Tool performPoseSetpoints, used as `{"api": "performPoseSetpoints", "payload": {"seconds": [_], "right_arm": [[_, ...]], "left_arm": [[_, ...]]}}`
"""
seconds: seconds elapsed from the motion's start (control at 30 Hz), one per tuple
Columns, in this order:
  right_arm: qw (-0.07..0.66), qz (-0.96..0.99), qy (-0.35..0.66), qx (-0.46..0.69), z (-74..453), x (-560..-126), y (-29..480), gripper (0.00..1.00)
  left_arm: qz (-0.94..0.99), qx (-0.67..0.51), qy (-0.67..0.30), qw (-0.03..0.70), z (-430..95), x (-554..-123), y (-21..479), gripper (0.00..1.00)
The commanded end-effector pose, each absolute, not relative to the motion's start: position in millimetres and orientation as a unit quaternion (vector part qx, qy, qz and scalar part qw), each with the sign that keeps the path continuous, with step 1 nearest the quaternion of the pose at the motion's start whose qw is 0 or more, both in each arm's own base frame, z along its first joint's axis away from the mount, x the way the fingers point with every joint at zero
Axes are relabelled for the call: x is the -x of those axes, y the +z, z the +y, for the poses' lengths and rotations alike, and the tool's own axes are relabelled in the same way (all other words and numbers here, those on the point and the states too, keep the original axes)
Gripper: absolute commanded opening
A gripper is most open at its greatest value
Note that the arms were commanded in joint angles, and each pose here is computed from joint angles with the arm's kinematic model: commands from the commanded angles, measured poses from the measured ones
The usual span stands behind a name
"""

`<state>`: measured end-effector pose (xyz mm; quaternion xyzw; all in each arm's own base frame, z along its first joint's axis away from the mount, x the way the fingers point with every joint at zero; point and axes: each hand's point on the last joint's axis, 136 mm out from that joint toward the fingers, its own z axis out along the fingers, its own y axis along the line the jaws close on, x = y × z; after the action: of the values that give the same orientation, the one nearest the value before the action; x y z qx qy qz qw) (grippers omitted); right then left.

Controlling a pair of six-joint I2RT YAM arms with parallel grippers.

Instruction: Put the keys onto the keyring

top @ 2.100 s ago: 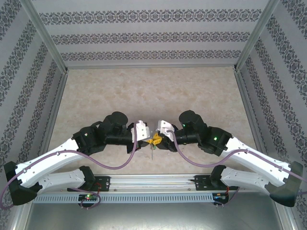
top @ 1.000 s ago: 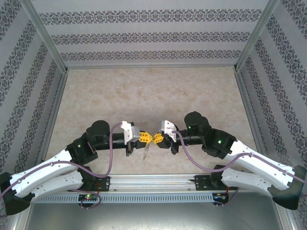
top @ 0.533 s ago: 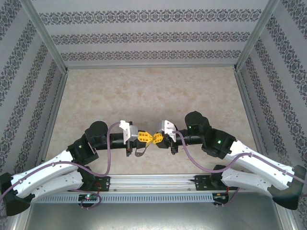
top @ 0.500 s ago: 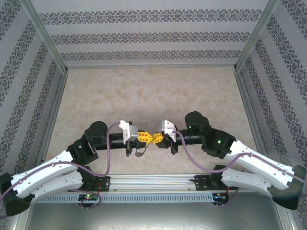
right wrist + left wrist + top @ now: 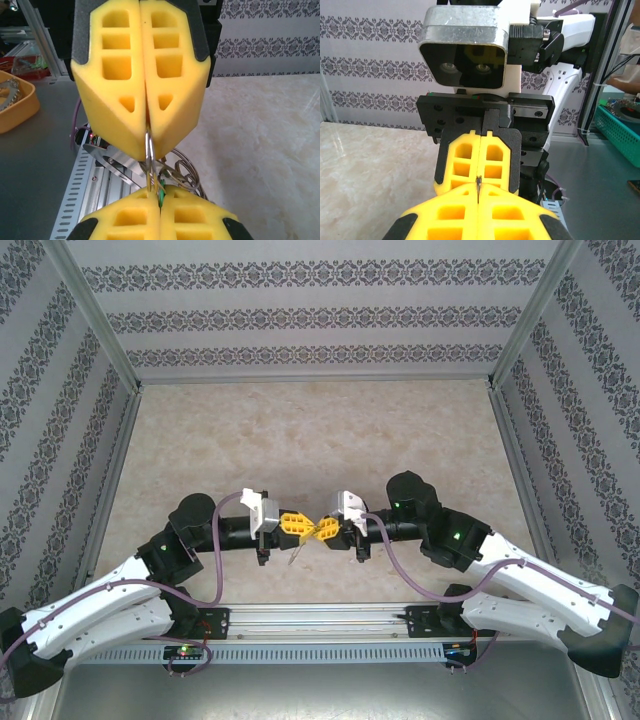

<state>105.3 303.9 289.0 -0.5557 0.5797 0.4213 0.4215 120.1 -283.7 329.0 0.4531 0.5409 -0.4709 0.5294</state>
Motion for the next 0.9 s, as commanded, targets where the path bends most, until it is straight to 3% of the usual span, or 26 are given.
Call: {"api": "performPoseSetpoints", "payload": {"seconds": [0.0, 0.87], "right_arm": [[0.414, 0.566, 0.441, 0.56, 302, -92, 290, 0.0], [0.419, 0.545, 0.463, 0.559, 309, -90, 306, 0.0]], "left_arm": [[0.479, -0.438, -0.493, 0.579, -275, -113, 369, 0.0], [0.452, -0.441, -0.537, 0.56, -280, -106, 383, 0.0]]}}
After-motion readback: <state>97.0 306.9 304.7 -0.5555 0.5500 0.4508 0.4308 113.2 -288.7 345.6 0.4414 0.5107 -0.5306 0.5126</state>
